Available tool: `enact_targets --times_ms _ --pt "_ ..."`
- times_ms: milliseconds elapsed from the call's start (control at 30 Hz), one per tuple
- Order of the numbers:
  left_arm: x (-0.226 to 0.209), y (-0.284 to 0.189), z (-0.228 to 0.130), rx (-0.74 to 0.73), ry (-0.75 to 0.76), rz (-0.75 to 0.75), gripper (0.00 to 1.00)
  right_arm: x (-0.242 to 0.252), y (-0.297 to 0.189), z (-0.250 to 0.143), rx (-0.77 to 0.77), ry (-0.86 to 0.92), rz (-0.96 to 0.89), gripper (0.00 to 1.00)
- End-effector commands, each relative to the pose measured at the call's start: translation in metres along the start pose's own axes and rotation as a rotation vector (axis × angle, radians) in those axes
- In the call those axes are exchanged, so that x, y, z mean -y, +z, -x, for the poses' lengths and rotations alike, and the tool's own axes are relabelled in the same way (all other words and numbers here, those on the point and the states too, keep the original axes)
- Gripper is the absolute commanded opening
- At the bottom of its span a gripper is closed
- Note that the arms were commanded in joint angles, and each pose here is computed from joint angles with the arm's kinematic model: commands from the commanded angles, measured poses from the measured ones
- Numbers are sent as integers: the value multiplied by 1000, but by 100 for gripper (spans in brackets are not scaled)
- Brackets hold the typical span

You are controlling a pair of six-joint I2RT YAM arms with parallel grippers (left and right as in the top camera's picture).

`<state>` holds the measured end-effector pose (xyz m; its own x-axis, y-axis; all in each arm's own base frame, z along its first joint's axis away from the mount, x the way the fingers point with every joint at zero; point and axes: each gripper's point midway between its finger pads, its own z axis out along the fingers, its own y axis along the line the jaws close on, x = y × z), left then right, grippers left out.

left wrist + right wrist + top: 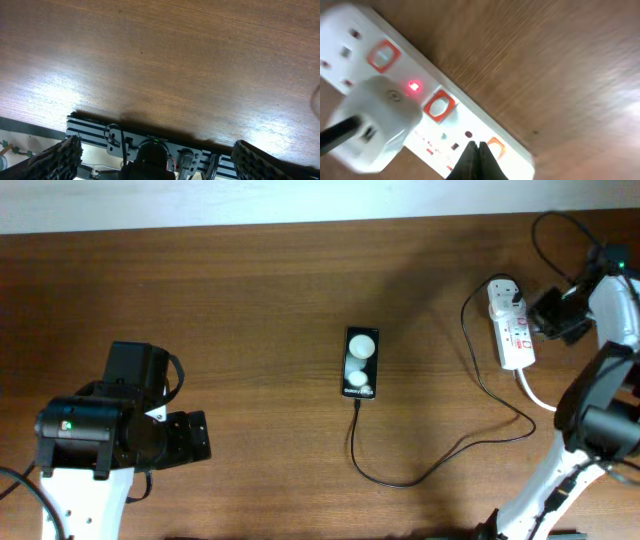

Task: Plug charger to phone and switch on socket
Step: 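Press the red switch beside the plug with the right gripper, then lift the right gripper off the power strip and pull back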

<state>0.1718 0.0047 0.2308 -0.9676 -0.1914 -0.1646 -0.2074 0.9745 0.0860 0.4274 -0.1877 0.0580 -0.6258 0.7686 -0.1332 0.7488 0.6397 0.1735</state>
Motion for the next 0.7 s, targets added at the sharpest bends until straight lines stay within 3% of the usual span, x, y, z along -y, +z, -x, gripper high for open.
enact_targets --times_ms 0,167,200,233,267,333,367,533,667 --pt "-3 -1 0 10 -6 9 99 -1 -69 17 166 -12 10 4" --pt "-3 -1 0 10 -6 9 99 -47 -136 1 236 -80 215 4" --pt "-3 -1 0 10 -6 9 99 -56 -141 -5 223 -94 252 29" --pt "-3 -1 0 10 -6 9 99 -62 -141 -15 180 -101 286 70" --pt "-3 -1 0 10 -6 9 99 -66 -140 -32 102 -100 323 80" --pt "-3 -1 0 10 -6 9 99 -66 -140 -56 -6 -89 352 88" --pt "-3 -1 0 10 -6 9 99 -60 -138 -68 -60 -73 326 99" --pt "-3 -1 0 10 -6 9 99 -41 -138 -105 -218 -28 249 99" --pt "-3 -1 0 10 -6 9 99 -40 -137 -105 -215 -28 243 99"
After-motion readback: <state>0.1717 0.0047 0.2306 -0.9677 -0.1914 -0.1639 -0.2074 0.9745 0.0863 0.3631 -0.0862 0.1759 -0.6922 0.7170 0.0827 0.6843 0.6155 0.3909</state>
